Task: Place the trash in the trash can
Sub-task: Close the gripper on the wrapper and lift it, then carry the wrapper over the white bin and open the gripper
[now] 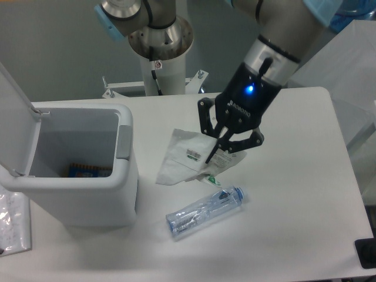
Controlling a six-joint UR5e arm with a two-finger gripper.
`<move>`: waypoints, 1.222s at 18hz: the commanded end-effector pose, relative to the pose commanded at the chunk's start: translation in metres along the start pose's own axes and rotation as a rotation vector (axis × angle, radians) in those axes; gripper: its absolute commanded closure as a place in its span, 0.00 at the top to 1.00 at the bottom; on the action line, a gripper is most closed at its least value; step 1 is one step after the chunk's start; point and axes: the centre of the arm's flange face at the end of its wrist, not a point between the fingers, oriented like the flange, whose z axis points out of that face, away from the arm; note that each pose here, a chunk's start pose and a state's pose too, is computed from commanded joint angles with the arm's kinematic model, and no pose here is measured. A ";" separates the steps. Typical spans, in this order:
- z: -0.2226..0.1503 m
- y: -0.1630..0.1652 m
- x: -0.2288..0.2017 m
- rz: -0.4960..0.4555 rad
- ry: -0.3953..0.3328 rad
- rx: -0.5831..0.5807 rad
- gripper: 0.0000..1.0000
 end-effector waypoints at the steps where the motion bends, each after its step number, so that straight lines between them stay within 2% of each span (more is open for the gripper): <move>1: 0.009 -0.009 0.014 0.013 0.016 0.000 0.00; 7: 0.039 -0.014 0.088 0.065 0.094 -0.031 0.00; 11: 0.049 0.001 0.117 0.071 0.127 -0.052 0.00; 12: 0.054 0.005 0.124 0.085 0.127 -0.071 0.04; 14: 0.072 0.016 0.135 0.133 0.124 -0.144 0.34; 15: 0.080 0.019 0.141 0.151 0.131 -0.168 0.55; 16: 0.086 0.023 0.144 0.152 0.140 -0.179 0.93; 17: 0.088 0.024 0.145 0.151 0.143 -0.180 1.00; 22: 0.090 0.027 0.142 0.143 0.139 -0.188 1.00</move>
